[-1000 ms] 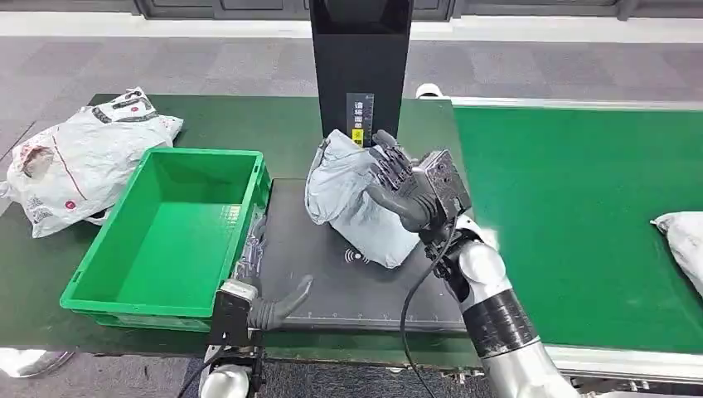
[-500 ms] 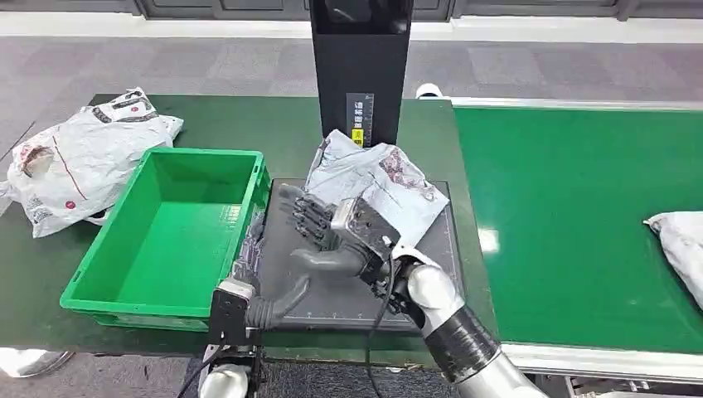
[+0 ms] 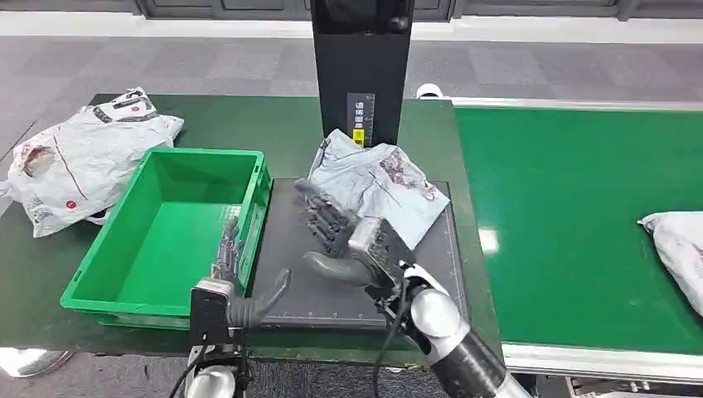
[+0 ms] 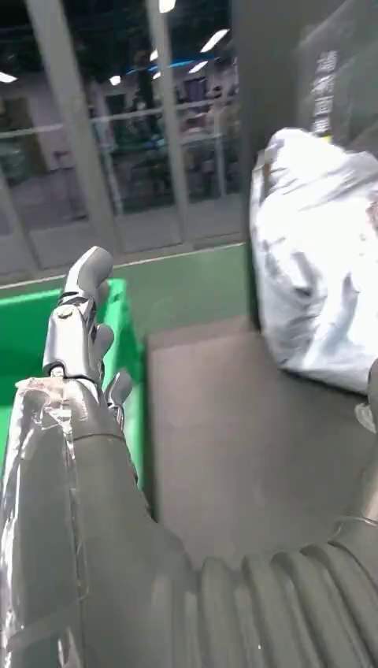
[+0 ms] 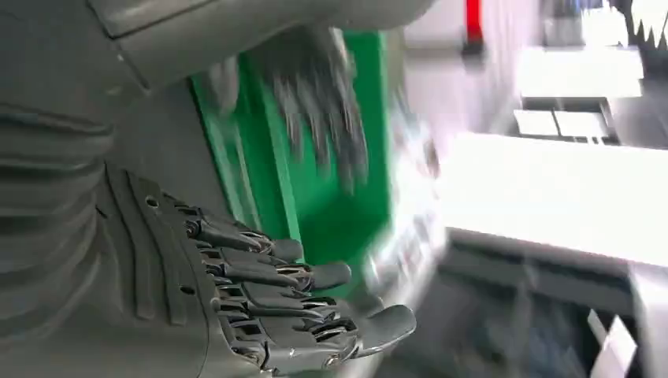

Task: Moved the parcel from conveyor to table for the left to box.

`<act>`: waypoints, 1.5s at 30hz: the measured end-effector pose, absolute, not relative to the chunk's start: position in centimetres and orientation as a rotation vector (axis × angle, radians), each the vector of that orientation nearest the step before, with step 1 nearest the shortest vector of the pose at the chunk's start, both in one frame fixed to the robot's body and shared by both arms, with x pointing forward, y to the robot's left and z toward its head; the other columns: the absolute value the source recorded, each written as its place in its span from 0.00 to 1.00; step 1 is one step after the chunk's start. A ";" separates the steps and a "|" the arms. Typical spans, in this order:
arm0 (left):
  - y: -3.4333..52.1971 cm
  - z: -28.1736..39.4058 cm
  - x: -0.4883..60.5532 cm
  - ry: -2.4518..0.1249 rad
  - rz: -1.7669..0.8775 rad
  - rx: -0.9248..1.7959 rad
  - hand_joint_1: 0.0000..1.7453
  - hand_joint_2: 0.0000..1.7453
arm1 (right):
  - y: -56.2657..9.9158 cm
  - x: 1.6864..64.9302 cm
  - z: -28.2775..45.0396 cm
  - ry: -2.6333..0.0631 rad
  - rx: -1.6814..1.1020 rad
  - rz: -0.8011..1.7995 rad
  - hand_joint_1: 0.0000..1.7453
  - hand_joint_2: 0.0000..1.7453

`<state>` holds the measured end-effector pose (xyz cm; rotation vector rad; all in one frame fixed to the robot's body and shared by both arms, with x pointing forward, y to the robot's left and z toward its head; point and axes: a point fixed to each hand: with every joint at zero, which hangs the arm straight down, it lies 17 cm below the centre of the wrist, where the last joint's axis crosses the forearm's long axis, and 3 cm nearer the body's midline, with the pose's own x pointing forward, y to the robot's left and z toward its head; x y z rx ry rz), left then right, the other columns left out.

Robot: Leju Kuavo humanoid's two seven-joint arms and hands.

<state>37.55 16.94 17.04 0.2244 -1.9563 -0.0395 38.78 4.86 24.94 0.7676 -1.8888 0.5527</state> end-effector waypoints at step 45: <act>-1.8 17.0 46.0 -1.915 -1.468 1.057 0.00 1.00 | -15.8 37.3 18.5 -1.901 0.368 0.035 0.00 1.00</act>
